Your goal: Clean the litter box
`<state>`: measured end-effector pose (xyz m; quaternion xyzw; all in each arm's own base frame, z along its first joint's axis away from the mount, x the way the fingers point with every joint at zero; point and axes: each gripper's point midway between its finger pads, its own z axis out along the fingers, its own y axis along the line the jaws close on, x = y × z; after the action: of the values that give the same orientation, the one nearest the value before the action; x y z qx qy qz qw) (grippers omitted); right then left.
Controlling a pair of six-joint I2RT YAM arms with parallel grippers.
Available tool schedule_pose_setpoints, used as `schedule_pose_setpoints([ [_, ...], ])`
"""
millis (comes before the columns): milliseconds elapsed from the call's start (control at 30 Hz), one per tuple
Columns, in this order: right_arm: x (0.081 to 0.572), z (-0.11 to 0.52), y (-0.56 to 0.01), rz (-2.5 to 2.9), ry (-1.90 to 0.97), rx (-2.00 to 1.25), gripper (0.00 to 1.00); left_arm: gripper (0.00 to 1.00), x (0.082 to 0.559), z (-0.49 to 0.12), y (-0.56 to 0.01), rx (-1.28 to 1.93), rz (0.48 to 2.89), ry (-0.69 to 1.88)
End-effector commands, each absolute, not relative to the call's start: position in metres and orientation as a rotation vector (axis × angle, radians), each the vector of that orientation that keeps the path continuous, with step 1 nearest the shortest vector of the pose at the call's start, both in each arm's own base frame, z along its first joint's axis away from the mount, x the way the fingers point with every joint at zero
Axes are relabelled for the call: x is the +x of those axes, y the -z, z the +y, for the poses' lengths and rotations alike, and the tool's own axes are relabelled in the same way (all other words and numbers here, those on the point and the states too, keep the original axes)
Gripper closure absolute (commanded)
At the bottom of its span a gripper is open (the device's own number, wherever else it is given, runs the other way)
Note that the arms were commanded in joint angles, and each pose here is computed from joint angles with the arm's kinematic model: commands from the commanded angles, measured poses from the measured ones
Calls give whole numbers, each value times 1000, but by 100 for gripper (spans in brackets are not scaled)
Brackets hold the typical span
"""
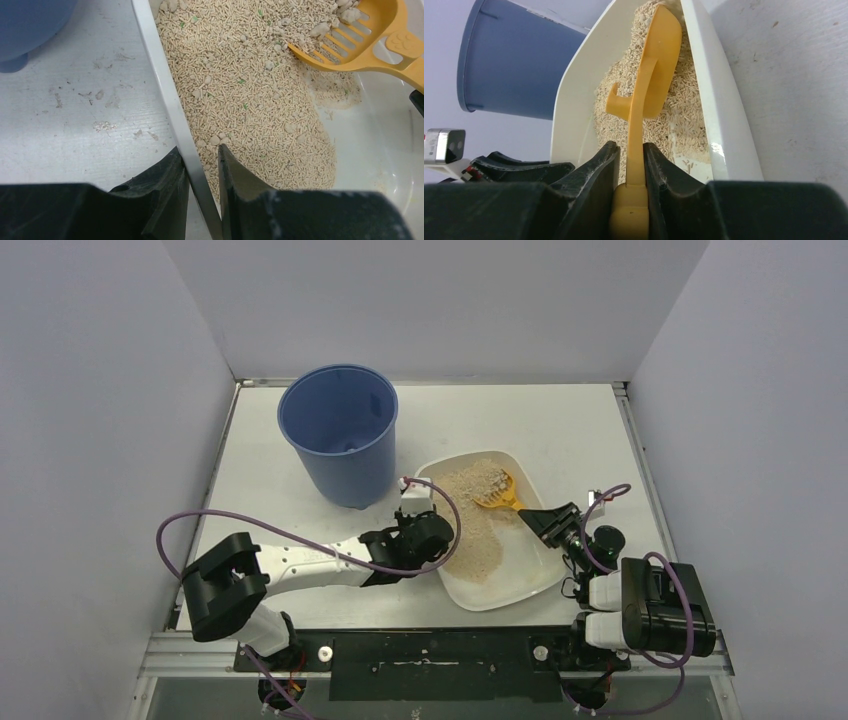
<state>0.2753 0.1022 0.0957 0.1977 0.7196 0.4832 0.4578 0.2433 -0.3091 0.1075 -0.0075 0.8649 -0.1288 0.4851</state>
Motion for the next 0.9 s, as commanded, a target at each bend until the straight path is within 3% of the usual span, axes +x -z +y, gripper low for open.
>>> schedule_pose_setpoints([
  [0, 242, 107, -83, 1789, -1213, 472, 100, 100, 245, -307, -126, 5, 2082, 347],
  [533, 219, 111, -91, 1775, -1286, 473, 100, 100, 261, -292, -102, -72, 2139, 318],
  [867, 213, 120, -118, 1708, -1398, 433, 100, 58, 264, -293, -101, -43, 2154, 303],
])
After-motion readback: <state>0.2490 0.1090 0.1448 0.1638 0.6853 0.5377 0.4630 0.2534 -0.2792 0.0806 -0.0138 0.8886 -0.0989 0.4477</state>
